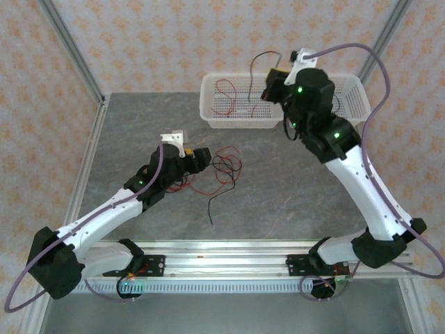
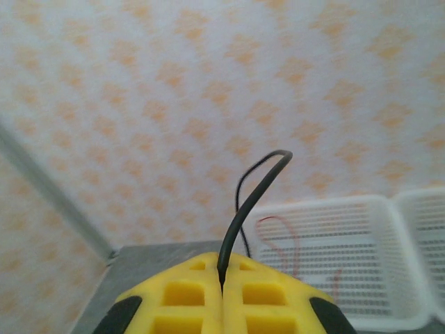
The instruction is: Untangle the cables
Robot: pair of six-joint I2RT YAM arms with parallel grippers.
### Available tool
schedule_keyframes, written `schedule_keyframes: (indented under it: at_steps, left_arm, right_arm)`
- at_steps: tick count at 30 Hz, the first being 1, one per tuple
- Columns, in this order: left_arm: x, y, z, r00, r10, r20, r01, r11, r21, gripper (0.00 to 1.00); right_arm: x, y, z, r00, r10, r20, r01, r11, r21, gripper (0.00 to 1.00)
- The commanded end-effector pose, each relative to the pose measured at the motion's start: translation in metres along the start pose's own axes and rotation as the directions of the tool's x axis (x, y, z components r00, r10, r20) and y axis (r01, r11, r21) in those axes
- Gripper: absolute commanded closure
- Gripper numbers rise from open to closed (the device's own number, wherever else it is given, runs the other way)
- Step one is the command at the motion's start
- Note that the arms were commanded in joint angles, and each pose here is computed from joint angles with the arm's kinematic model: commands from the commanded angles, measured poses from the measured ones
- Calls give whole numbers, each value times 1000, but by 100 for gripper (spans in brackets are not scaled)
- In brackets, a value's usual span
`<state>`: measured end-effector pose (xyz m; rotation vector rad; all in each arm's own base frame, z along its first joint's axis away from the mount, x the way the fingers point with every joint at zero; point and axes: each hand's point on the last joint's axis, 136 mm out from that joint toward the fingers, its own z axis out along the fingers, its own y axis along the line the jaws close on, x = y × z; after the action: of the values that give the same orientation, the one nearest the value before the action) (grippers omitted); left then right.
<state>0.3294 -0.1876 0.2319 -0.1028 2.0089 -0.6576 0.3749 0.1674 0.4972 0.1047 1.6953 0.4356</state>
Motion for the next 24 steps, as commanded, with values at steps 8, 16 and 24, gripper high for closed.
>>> schedule_keyframes:
  at_steps: [8,16,24]
  left_arm:
    - [-30,-13,-36,992,-28,120,21,998,56,24]
    - [-38,-12,-51,989,-38,143,31,998,49,24]
    - [-45,-13,-59,986,-51,157,45,998,43,24]
  right_arm:
    - [-29,-98,84,1000,-5,-7,6,990,138,100]
    - [-23,-178,145,999,12,-34,-2,965,261,100]
    - [16,-250,184,995,16,-102,22,933,359,100]
